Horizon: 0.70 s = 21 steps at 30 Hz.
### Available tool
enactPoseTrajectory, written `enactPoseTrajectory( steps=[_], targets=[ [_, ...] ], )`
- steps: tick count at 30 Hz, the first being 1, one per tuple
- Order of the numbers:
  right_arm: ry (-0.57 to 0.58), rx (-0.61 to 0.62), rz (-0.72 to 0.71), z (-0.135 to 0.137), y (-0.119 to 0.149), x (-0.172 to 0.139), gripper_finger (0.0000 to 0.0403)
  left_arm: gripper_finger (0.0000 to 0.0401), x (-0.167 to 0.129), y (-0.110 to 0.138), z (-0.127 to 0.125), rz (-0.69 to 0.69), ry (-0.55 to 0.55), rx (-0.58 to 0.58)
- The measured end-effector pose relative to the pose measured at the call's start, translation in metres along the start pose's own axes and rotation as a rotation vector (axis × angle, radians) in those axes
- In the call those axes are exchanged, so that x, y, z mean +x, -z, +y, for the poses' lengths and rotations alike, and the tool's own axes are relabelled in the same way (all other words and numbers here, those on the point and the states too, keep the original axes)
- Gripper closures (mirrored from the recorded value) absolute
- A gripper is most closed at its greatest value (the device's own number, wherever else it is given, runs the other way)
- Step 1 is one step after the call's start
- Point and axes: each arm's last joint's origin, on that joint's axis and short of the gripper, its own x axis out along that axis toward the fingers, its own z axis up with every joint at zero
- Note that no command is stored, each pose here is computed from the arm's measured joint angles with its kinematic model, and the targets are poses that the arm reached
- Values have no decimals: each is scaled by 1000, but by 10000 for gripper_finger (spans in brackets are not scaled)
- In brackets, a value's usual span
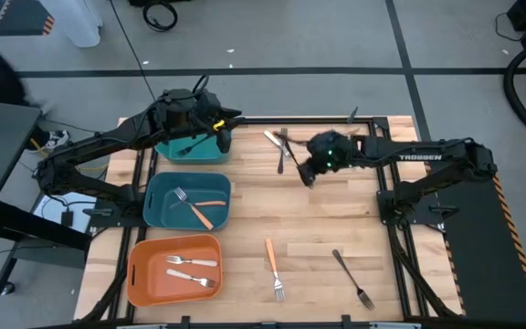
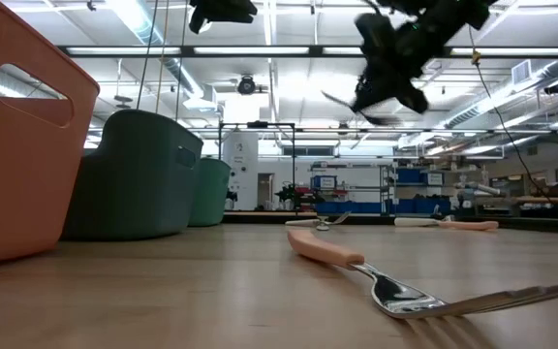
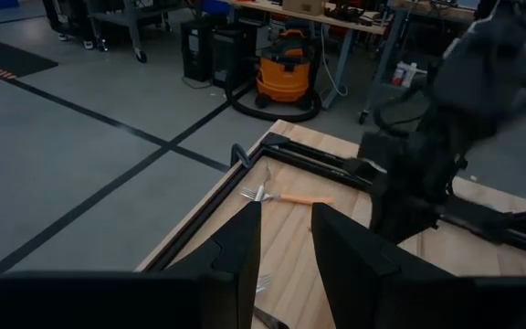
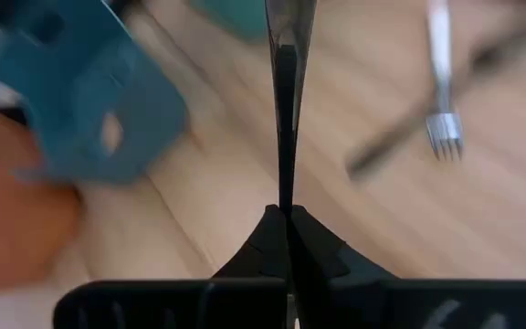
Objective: Sort silverware by color (type)
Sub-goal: Put the black fork into the green bin
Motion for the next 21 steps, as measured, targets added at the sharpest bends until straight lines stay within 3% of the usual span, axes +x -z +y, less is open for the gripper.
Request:
enactPoseTrajectory(
  steps=[9, 21],
  targets=[
    [-117, -42, -310, 7, -42, -11, 400, 292, 19, 7, -1, 30, -8, -139],
    [-169, -57, -493, 6, -64, -5, 400, 292, 68, 21, -4, -5, 7, -343]
  ],
)
